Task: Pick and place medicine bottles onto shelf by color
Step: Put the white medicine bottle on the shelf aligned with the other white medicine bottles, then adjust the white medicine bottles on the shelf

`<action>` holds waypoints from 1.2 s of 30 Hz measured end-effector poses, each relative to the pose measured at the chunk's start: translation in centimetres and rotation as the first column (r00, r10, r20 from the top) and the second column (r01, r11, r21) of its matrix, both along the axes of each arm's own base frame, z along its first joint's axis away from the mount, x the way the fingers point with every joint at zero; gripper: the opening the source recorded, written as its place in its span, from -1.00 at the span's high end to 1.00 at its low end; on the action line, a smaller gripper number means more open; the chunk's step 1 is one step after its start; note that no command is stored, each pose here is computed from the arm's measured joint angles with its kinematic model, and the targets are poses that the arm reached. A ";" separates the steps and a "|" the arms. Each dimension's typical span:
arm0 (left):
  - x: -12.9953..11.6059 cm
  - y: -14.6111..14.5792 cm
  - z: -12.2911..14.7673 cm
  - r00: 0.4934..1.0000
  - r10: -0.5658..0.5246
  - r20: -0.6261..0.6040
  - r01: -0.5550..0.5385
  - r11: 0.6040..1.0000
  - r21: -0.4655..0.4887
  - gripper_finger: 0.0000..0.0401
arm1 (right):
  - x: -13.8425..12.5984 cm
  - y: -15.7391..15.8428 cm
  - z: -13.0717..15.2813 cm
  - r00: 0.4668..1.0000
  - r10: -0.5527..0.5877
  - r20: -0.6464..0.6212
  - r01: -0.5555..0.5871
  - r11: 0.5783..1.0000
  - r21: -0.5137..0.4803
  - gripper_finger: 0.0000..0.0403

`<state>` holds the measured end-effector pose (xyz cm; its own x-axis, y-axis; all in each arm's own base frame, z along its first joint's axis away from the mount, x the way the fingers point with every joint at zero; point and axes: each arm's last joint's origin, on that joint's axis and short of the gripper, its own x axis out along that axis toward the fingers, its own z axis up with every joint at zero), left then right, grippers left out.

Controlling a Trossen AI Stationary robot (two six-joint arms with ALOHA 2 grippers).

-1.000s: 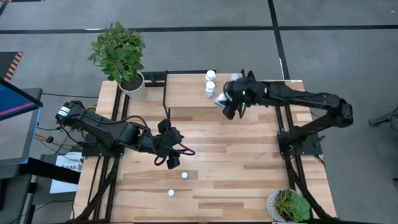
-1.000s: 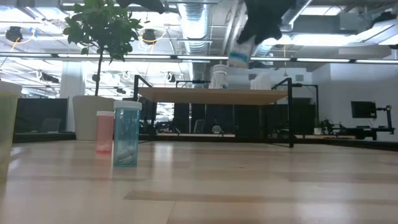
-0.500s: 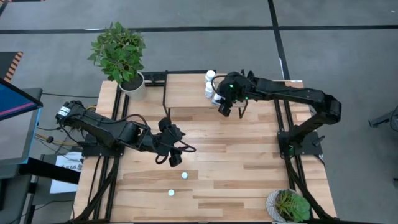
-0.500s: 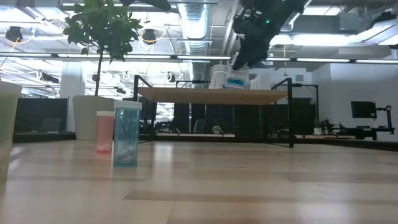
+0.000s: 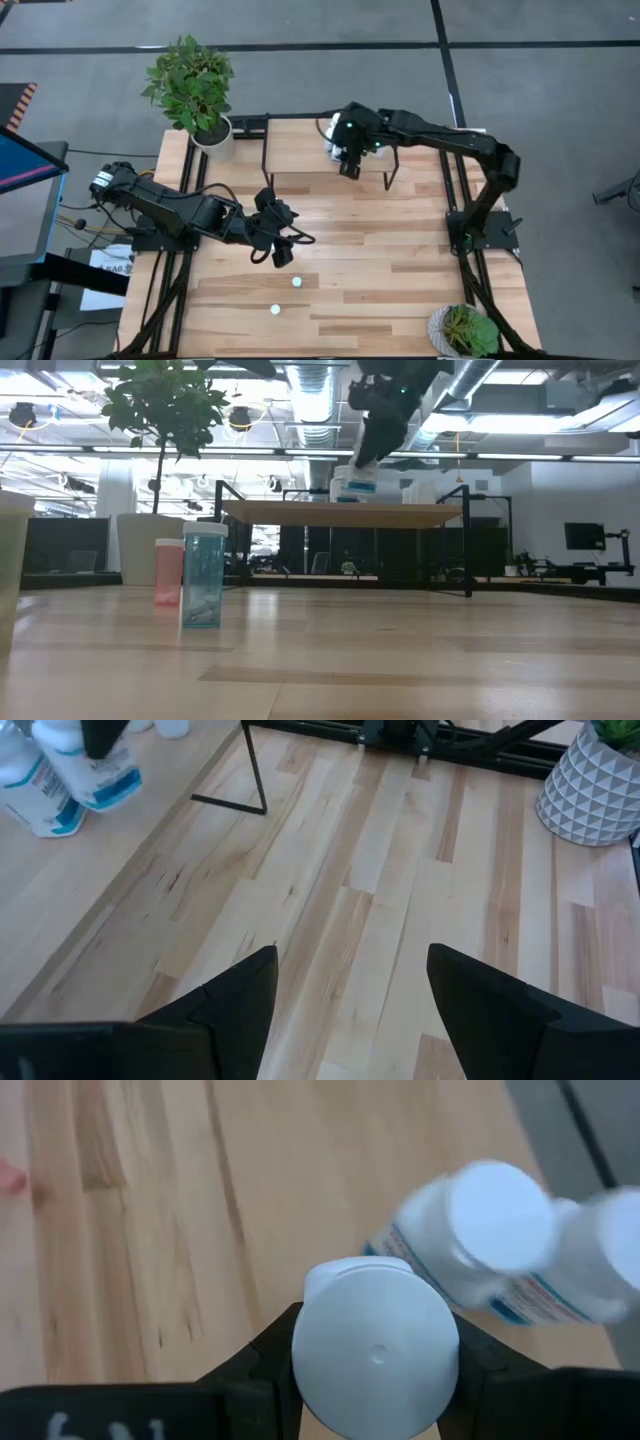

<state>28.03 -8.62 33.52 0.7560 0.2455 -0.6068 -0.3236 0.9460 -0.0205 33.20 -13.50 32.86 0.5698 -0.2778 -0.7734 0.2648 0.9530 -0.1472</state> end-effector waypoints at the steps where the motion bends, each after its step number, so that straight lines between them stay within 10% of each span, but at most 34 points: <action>1: 0.0 0.0 0.0 1.000 0.000 0.000 0.000 1.000 0.000 -0.22 | 0.3 -0.1 -0.1 1.000 0.015 -0.016 -0.015 1.000 0.004 0.20; 13: 0.0 0.0 0.0 1.000 -0.004 -0.002 0.004 1.000 -0.004 -0.22 | 2.4 -0.3 -0.1 0.995 0.067 -0.074 -0.067 0.998 0.001 0.18; 19: 0.0 0.0 0.0 1.000 -0.004 -0.005 0.004 1.000 -0.003 -0.22 | 1.8 -0.7 -0.1 0.991 0.033 -0.126 -0.034 0.999 -0.006 -0.36; 25: 0.0 0.0 0.0 1.000 -0.008 -0.006 0.008 1.000 0.002 -0.22 | 1.7 -0.8 0.0 0.991 0.029 -0.131 -0.030 1.000 -0.007 -0.48; 36: 0.0 0.0 0.0 1.000 -0.010 -0.007 0.010 1.000 0.014 -0.22 | -1.7 2.4 6.0 0.995 0.079 0.059 -0.074 0.994 -0.080 -0.49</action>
